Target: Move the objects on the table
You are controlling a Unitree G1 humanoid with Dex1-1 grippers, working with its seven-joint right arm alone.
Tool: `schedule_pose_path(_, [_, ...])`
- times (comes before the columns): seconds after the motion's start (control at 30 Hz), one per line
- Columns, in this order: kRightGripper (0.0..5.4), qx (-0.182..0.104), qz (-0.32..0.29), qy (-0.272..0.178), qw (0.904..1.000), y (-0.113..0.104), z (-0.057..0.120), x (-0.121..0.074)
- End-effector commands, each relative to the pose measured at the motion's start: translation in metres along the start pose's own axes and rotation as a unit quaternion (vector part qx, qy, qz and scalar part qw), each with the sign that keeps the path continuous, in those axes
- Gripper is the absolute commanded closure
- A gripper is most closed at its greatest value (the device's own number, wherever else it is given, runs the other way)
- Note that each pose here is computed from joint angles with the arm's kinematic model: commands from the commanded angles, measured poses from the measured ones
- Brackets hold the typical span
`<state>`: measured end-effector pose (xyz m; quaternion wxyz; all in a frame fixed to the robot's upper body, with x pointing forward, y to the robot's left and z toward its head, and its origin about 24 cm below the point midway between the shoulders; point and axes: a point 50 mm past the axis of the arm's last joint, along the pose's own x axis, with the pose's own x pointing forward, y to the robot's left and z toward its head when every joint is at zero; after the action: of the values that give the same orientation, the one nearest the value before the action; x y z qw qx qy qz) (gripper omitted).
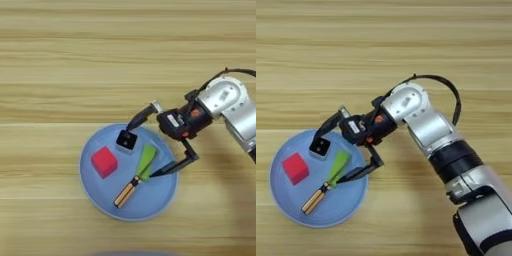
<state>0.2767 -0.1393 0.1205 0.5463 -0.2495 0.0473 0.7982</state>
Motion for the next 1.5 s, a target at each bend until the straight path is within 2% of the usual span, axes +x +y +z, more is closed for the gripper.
schedule_pose_path(0.03, [0.05,-0.024,-0.063,-0.031,0.9972,-0.01,0.027,-0.028])
schedule_pose_path(0.23, [0.05,-0.01,-0.105,-0.046,0.9934,-0.003,0.025,-0.038])
schedule_pose_path(0.37, [0.05,0.003,-0.153,-0.033,0.9877,-0.006,0.02,-0.038])
schedule_pose_path(0.47, [0.05,0.008,-0.175,-0.01,0.9845,-0.004,0.013,-0.03])
schedule_pose_path(0.67, [0.05,0.042,-0.224,0.0,0.9737,-0.009,0.004,-0.012])
schedule_pose_path(0.93, [0.05,0.065,-0.244,0.025,0.9672,-0.004,-0.009,0.01])
schedule_pose_path(1.03, [0.05,0.079,-0.25,0.039,0.9641,-0.004,-0.019,0.017])
schedule_pose_path(1.23, [0.05,0.104,-0.284,0.057,0.9515,-0.012,-0.03,0.02])
schedule_pose_path(1.43, [0.05,0.113,-0.277,0.071,0.9515,-0.011,-0.038,0.025])
schedule_pose_path(1.5, [0.25,0.113,-0.271,0.075,0.9529,-0.009,-0.041,0.028])
